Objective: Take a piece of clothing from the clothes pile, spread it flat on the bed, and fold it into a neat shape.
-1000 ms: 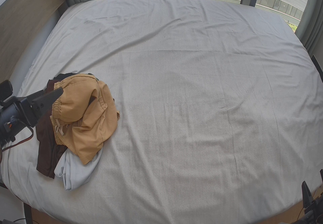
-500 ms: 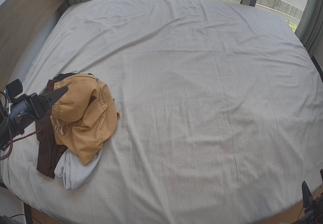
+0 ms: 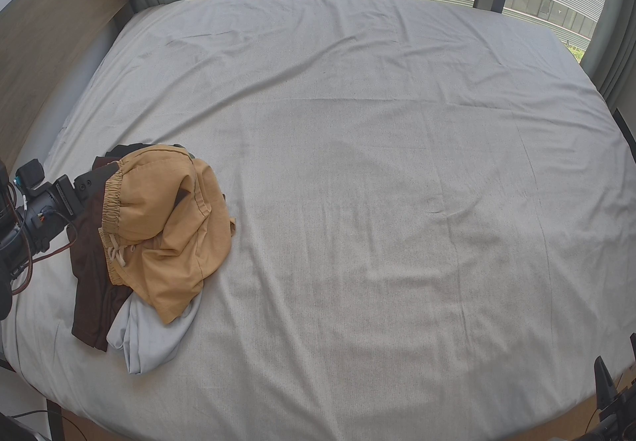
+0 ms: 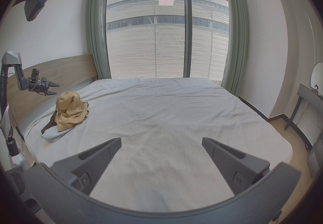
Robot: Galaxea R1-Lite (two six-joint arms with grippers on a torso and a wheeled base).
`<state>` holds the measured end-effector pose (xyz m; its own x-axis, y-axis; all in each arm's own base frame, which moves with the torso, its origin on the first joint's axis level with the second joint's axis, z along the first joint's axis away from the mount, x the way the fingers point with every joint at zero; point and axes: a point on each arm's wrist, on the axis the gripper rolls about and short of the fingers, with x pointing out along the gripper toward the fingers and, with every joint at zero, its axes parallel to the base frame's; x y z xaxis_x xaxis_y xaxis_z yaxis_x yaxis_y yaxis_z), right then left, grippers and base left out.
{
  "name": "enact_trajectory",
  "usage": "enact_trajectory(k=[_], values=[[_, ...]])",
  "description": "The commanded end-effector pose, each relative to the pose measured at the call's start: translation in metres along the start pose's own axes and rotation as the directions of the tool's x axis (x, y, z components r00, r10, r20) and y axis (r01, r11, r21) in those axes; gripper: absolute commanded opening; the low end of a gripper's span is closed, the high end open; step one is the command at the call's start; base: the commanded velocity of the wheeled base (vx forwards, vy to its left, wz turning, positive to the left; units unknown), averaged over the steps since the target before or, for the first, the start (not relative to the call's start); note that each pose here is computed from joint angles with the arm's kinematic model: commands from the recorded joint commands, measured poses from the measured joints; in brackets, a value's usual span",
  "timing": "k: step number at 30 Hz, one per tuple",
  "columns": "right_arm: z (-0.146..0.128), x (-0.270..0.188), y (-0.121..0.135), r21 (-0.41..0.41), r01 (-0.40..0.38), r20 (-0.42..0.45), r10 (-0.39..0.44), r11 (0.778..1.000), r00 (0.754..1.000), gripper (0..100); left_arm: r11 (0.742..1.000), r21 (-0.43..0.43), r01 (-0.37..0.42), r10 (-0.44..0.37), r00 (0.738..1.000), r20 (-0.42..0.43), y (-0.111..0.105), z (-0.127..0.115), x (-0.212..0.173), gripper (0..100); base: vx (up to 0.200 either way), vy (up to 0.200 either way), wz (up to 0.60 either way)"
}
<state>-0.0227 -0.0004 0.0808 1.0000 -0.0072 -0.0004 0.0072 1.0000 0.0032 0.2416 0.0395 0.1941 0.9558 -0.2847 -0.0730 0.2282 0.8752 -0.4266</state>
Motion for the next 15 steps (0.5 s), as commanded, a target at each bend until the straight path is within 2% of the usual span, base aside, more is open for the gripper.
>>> enact_trajectory(k=[1,15], values=[[-0.005,0.0,0.0,0.0,-0.001,-0.006,0.001,1.0,1.0,100,0.999,-0.032,-0.019,0.018,0.999,-0.032,0.013,-0.005,0.009,100,0.0,0.0,0.0],[-0.005,0.0,0.0,0.001,-0.001,-0.006,0.001,1.0,1.0,100,0.999,-0.052,-0.01,0.007,0.998,-0.058,0.031,-0.015,0.036,100,0.0,0.0,0.0]])
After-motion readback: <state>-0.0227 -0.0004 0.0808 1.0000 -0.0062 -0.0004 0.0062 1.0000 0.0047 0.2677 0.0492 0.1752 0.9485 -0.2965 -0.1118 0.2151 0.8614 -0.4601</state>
